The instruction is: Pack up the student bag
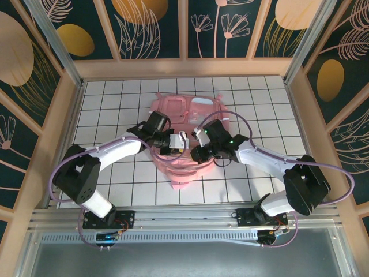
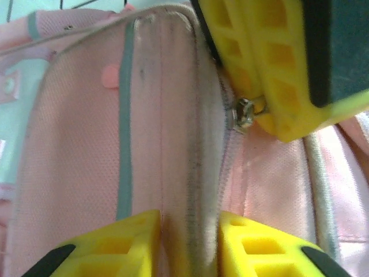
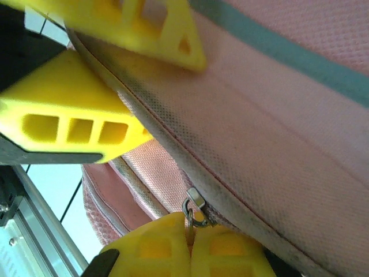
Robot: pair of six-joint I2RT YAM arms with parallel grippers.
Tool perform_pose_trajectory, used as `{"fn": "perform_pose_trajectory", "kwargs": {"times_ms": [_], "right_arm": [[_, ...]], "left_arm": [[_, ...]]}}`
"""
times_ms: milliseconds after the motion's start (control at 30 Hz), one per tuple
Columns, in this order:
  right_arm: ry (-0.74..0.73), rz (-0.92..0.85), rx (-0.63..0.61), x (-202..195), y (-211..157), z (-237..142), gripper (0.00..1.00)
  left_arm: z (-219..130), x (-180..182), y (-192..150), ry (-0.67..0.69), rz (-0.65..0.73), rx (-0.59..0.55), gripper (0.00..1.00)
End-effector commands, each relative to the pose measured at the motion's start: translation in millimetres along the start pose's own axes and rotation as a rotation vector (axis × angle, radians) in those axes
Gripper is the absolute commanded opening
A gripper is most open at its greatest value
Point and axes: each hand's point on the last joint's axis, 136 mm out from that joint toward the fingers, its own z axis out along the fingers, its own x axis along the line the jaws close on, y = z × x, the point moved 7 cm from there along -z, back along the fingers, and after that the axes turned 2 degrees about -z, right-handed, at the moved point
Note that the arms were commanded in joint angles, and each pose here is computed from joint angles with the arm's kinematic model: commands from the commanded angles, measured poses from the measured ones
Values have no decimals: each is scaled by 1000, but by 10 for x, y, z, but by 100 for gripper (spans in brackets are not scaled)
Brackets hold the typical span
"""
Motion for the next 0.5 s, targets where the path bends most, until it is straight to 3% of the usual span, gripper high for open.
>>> {"fn": "perform_pose_trajectory", "kwargs": {"times_ms": [0, 33, 467], "right_arm": [[-27, 14, -73, -14, 127, -140, 0], [-58, 31, -69, -64, 115, -156, 0], [-443, 201, -53, -961, 14, -574, 0]], "left_arm": [[-18, 104, -14, 66, 31, 50, 8], [-36, 102, -14, 74, 41, 50, 0], [-251, -61, -215, 67, 201, 140, 0]]}}
